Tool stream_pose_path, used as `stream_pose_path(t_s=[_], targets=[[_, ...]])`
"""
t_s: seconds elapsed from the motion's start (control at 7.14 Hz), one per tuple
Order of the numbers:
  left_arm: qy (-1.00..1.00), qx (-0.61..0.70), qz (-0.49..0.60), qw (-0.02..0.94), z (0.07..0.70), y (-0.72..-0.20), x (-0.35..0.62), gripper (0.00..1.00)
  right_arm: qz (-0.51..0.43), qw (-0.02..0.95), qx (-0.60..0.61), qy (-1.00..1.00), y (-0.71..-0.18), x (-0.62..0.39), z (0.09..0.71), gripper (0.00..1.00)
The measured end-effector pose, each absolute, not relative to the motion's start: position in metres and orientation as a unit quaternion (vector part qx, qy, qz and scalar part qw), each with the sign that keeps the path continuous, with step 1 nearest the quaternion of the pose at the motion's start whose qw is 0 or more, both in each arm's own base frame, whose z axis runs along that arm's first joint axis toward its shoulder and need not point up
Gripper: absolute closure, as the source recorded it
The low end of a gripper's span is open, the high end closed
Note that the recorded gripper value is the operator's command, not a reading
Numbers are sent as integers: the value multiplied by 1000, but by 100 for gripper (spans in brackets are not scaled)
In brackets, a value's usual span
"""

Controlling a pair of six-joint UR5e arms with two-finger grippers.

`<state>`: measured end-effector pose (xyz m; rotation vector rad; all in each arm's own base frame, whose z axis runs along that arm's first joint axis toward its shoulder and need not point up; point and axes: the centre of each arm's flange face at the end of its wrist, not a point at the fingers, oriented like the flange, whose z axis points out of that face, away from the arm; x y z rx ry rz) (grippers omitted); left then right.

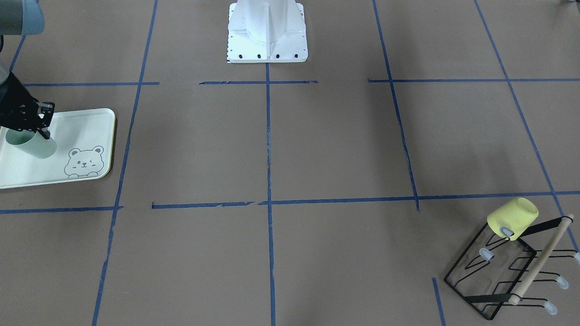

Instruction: Left arm grabs green cup and hands to right arm on tray

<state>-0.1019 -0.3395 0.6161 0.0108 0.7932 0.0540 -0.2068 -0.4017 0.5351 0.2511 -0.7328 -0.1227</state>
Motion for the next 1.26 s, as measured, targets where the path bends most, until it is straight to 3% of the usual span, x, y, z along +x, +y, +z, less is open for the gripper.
stream_pose_path(t_s=[0.14,0.28,0.7,1.26], targets=[[386,6,26,922,616,-340,-102,0,-54,923,125,-360,-396,-212,552,57],[386,6,27,922,616,-340,-102,0,-52,923,122,-362,-393,-215,562,1],[386,7,27,922,615,-340,-102,0,-56,920,108,-373,-391,-219,560,0],[387,8,28,922,615,-341,-102,0,-91,933,69,-340,-401,-166,491,0]])
